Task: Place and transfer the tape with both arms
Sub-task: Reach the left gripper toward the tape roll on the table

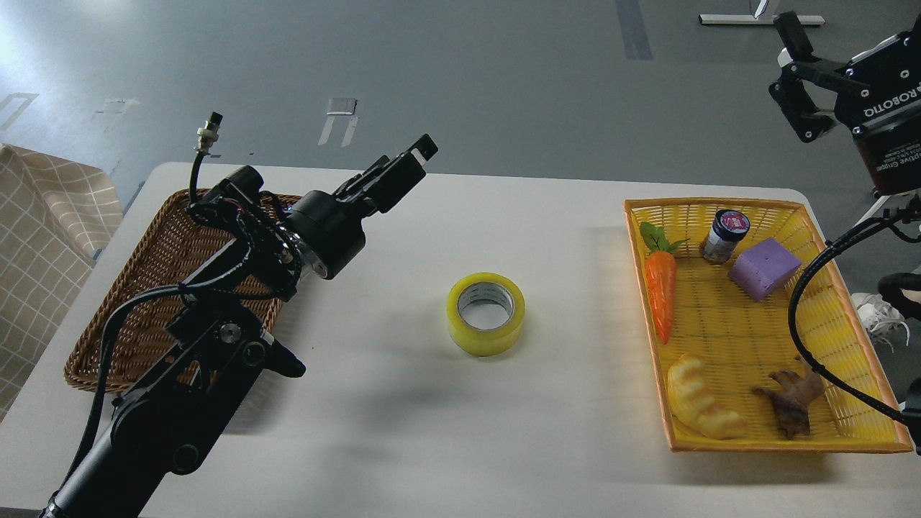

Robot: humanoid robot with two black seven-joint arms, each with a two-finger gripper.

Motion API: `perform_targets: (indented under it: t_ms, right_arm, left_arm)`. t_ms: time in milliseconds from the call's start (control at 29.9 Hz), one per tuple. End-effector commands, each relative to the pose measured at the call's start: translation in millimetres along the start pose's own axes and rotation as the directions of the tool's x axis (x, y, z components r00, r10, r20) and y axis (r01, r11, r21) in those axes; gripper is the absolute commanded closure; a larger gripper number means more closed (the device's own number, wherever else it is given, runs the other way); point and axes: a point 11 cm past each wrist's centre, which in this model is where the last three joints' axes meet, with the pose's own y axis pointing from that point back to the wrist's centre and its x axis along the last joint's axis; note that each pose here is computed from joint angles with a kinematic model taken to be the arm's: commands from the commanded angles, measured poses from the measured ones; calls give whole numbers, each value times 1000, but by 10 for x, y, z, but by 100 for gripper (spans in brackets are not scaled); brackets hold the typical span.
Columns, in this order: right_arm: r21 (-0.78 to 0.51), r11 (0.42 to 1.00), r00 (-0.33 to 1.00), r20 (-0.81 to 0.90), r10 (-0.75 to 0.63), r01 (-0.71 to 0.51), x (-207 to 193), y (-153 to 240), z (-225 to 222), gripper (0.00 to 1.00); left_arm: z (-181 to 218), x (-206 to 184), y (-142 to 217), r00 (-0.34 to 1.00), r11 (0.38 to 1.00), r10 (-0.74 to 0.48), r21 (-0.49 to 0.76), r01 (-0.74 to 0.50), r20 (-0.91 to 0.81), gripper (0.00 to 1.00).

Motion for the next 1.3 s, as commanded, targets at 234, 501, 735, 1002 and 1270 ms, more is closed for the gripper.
perform_targets:
  t_ms: [234, 501, 735, 1002, 1270]
  right_arm:
    - [1, 1000, 1000, -2, 6, -6, 18, 6, -3, 0]
    - [12, 1000, 1000, -3, 9, -9, 26, 10, -33, 0]
    - [14, 1000, 1000, -2, 17, -17, 49, 22, -34, 0]
    - [10, 1000, 1000, -2, 21, -21, 59, 29, -23, 0]
    - [6, 1000, 1000, 2, 26, -26, 66, 47, -2, 0]
  left_arm:
    - [33, -616, -198, 989, 987, -125, 115, 116, 75, 2]
    - [-61, -1064, -244, 965, 952, -252, 197, 233, 75, 2]
    - [-172, -1086, -200, 960, 943, -269, 227, 245, 83, 2]
    - [-206, -1148, -196, 952, 935, -293, 236, 266, 86, 2]
    - [-339, -1215, -174, 946, 916, -316, 286, 282, 78, 2]
